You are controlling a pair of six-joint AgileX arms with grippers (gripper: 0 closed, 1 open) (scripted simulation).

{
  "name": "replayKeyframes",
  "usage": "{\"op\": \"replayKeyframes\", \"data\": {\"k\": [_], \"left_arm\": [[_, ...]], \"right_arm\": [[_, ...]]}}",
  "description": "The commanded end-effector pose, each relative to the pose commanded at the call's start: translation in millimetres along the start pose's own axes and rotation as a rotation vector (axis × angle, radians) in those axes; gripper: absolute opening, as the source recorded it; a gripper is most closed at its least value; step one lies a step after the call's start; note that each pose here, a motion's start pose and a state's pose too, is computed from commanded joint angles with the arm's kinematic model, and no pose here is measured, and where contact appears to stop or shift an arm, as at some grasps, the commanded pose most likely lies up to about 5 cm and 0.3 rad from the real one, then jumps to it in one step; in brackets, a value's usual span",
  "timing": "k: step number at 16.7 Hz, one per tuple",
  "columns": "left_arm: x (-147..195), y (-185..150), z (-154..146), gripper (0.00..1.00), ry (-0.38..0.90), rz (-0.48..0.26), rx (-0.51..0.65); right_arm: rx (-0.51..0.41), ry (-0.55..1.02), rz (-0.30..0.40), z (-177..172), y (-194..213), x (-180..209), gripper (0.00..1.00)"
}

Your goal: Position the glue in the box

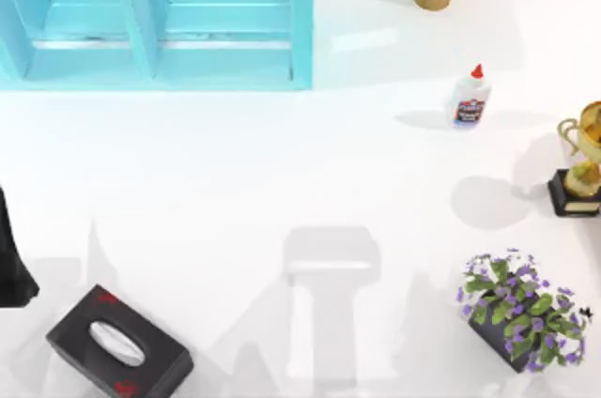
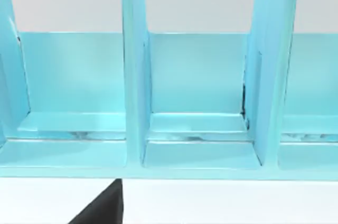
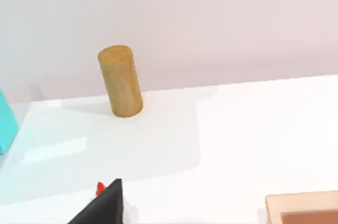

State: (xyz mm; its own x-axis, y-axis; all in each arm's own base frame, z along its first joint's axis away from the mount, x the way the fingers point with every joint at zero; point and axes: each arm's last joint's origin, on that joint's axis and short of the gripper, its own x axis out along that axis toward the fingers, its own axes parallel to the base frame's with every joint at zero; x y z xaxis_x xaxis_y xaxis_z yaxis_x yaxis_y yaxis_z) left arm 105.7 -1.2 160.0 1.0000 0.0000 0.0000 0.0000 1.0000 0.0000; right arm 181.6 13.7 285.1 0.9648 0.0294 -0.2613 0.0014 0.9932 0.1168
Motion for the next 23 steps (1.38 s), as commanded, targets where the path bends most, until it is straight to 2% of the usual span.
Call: {"op": "replayKeyframes", "data": {"k": [6, 11, 18, 23], "left_arm": [[0.0, 0.0, 0.0, 1.00, 0.000, 0.000, 0.000], [0.0, 0.0, 0.0, 1.00, 0.000, 0.000, 0.000], [0.0, 0.0, 0.0, 1.00, 0.000, 0.000, 0.000], [0.0, 0.0, 0.0, 1.00, 0.000, 0.000, 0.000]], "right_arm": [[0.013, 0.113, 0.028, 29.1, 22.2, 46.4, 1.00], [0.010, 0.210, 0.045, 34.9, 44.7, 89.1, 1.00], [-0.013, 0.360, 0.041, 14.9, 77.5, 147.5, 1.00], [-0.041, 0.481, 0.010, -18.5, 98.6, 186.6, 1.00]]}}
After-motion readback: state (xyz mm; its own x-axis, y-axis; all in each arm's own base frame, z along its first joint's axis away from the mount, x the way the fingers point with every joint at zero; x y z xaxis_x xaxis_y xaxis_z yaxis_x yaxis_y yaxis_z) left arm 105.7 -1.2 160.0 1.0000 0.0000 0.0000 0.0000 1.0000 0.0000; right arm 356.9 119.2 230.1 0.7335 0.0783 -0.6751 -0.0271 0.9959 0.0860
